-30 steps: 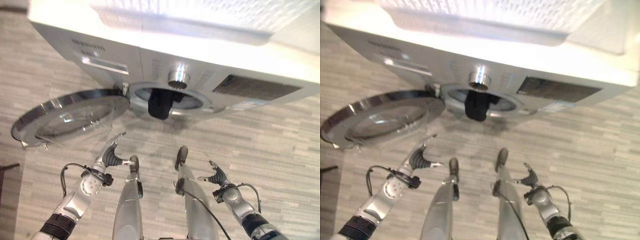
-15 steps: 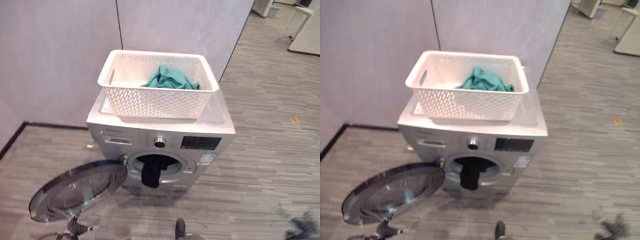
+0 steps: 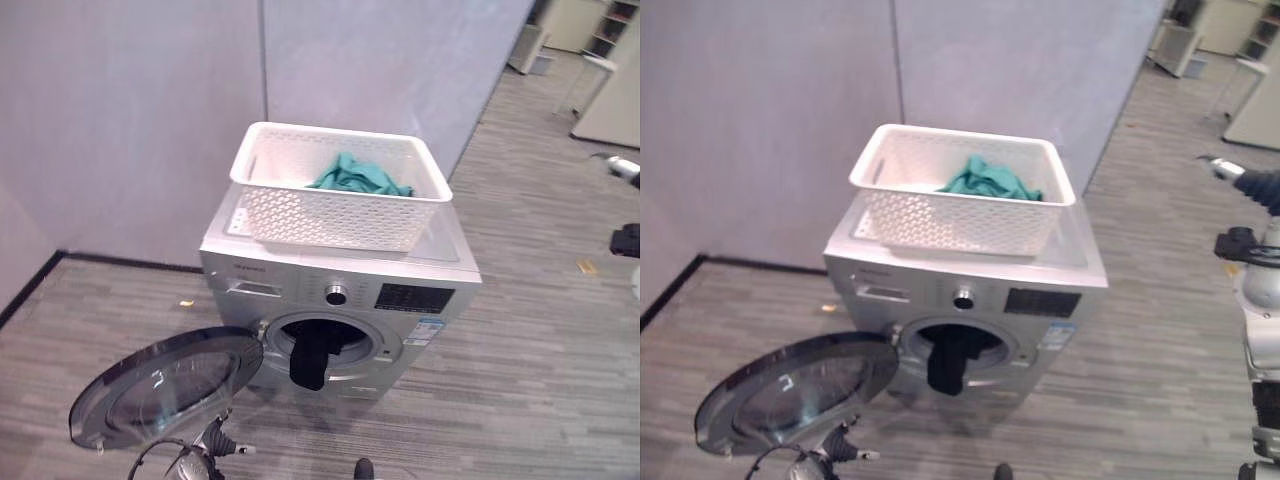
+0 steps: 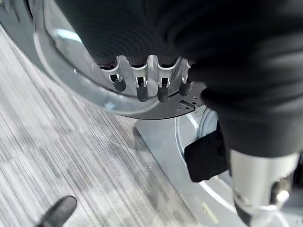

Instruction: Grab the laundry basket,head to the washer,open it,put in the laundry and shut it.

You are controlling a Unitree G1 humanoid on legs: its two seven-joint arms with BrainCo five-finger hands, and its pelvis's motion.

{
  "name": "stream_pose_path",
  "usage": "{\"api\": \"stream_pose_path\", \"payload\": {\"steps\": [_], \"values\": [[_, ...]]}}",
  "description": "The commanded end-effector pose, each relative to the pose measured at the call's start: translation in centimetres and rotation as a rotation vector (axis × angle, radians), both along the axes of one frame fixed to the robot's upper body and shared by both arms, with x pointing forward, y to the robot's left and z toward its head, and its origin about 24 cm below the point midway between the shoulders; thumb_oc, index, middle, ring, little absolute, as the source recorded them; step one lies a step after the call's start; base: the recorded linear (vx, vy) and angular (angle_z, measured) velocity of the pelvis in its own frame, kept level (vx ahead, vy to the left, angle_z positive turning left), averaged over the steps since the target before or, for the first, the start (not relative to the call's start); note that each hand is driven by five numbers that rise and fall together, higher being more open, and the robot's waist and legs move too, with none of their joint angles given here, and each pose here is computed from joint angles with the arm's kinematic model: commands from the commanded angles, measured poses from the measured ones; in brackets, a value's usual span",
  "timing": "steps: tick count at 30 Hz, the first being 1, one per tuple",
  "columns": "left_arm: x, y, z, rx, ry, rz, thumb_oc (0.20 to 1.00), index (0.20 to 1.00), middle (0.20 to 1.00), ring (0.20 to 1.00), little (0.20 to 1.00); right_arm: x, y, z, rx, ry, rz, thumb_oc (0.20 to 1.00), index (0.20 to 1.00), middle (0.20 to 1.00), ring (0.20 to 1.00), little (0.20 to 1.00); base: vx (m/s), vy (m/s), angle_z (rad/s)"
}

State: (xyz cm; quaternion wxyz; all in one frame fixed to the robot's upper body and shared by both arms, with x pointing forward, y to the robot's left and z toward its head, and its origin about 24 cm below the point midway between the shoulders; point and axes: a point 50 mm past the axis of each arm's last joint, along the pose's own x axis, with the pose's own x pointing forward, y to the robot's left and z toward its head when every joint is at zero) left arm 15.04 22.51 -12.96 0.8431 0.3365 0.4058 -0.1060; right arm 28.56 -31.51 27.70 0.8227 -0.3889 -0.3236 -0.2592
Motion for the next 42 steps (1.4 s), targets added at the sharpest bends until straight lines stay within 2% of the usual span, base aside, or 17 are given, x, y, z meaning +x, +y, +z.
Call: {"api": "stream_pose_path", "payload": {"steps": [1, 7, 8, 11, 15, 20, 35, 42], "values": [[1.5, 1.3, 1.0, 0.010, -0.056, -0.017, 1.000, 1.000, 1.000, 1.000, 1.000, 0.3, -0.7, 6.0, -0.056, -0.057, -0.010, 1.000, 1.000, 1.000, 1.000, 1.000, 0.05, -0.035, 0.66], [1.4, 2.6, 1.0, 0.016, -0.063, 0.089, 1.000, 1.000, 1.000, 1.000, 1.000, 3.9, 0.7, 8.7, -0.128, 0.120, -0.007, 1.000, 1.000, 1.000, 1.000, 1.000, 0.03, -0.059, 0.46], [0.5, 3.4, 0.8, 0.017, -0.046, 0.151, 1.000, 1.000, 1.000, 1.000, 1.000, 5.0, 0.5, 7.9, -0.154, 0.232, -0.027, 1.000, 1.000, 1.000, 1.000, 1.000, 0.11, -0.117, 0.55], [-1.3, 3.5, -0.2, 0.005, 0.023, 0.208, 1.000, 1.000, 1.000, 1.000, 1.000, 6.4, 0.8, 6.9, -0.185, 0.360, -0.032, 1.000, 1.000, 1.000, 1.000, 1.000, 0.09, -0.080, 0.52], [-2.7, 3.3, -0.9, -0.024, 0.066, 0.258, 1.000, 1.000, 1.000, 1.000, 1.000, 7.0, 1.3, 6.6, -0.241, 0.445, -0.028, 1.000, 1.000, 1.000, 1.000, 1.000, 0.08, -0.064, 0.19], [-4.1, 2.9, -1.6, -0.059, 0.125, 0.287, 1.000, 1.000, 1.000, 1.000, 1.000, 7.4, 0.3, 4.8, -0.326, 0.626, -0.080, 1.000, 1.000, 1.000, 1.000, 1.000, 0.04, -0.071, 0.15], [-1.6, 1.6, -0.8, -0.157, 0.049, 0.264, 1.000, 1.000, 1.000, 1.000, 1.000, 8.0, 0.0, 3.5, -0.413, 0.794, -0.117, 1.000, 1.000, 1.000, 1.000, 1.000, 0.00, -0.076, 0.20], [-0.8, 1.5, -0.3, -0.200, 0.012, 0.268, 1.000, 1.000, 1.000, 1.000, 1.000, 7.8, -2.0, 1.5, -0.445, 0.972, -0.212, 1.000, 1.000, 1.000, 1.000, 1.000, -0.01, -0.065, 0.08]]}}
